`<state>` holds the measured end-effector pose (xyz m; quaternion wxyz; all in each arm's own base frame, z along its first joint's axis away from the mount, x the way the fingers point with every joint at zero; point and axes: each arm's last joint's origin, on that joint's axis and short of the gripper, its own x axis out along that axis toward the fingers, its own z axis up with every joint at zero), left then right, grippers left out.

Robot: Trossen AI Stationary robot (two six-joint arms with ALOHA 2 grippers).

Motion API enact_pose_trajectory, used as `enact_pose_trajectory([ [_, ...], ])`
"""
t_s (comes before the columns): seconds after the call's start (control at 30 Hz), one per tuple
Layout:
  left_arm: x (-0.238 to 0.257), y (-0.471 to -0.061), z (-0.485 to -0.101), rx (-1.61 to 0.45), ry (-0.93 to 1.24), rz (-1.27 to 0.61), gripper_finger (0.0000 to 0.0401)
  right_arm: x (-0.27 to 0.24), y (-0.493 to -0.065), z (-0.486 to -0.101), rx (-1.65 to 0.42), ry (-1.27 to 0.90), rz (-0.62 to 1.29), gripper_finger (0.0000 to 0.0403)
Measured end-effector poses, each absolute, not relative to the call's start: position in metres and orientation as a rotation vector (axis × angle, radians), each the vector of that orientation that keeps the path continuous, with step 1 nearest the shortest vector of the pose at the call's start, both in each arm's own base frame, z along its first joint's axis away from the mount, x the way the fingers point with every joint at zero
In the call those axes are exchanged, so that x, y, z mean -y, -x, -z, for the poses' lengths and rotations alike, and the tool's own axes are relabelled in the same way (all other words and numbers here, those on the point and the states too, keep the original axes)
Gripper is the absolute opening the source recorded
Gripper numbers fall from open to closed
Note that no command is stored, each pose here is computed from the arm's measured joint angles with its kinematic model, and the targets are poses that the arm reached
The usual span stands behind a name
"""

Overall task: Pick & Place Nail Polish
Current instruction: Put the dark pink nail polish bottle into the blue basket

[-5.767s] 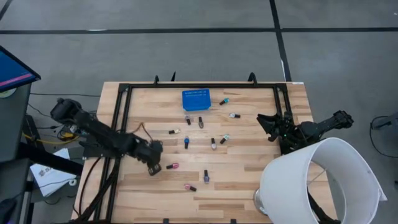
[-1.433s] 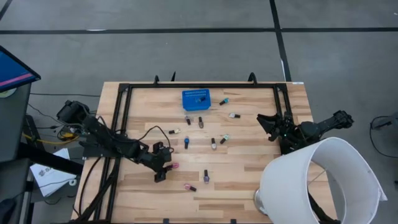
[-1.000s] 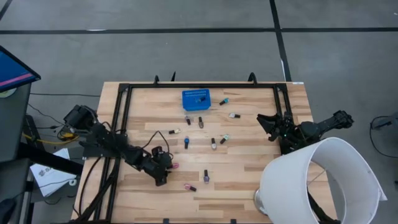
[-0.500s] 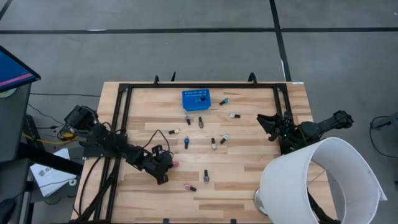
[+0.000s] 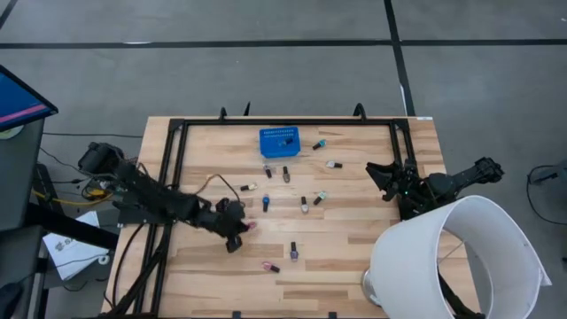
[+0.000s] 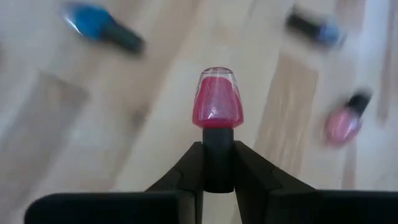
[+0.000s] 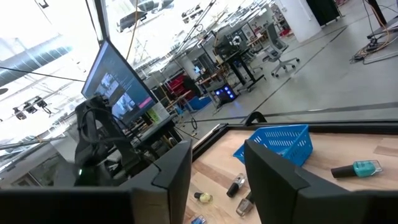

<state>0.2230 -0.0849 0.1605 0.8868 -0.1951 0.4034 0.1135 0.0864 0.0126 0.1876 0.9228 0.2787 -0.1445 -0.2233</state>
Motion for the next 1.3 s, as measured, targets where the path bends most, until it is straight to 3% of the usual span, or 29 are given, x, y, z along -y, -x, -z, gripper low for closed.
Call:
enact_pose_trajectory([
  [0.27,0.031,-0.222,-0.203,-0.609,0.54,-0.366,0.0047,-0.013,-0.086,-0.188,0.296,-0.571,0.459,0.0139],
  [0.57,-0.01,-0.213,-0.237,-0.419,0.547,-0.353,0.0047,-0.013,-0.086,-0.188,0.296,-0.572,0.458,0.0138],
  [0.87,-0.044,-0.22,-0.248,-0.408,0.428,-0.39,0.0047,-0.013,-0.086,-0.188,0.296,-0.572,0.459,0.0139],
  [1.1,-0.105,-0.249,-0.274,-0.416,0.297,-0.413,0.0047,-0.013,-0.086,-0.188,0.296,-0.572,0.459,0.0138],
  [1.3,-0.16,-0.277,-0.269,-0.52,0.248,-0.46,0.0047,-0.013,-0.086,-0.188,0.297,-0.574,0.458,0.0138],
])
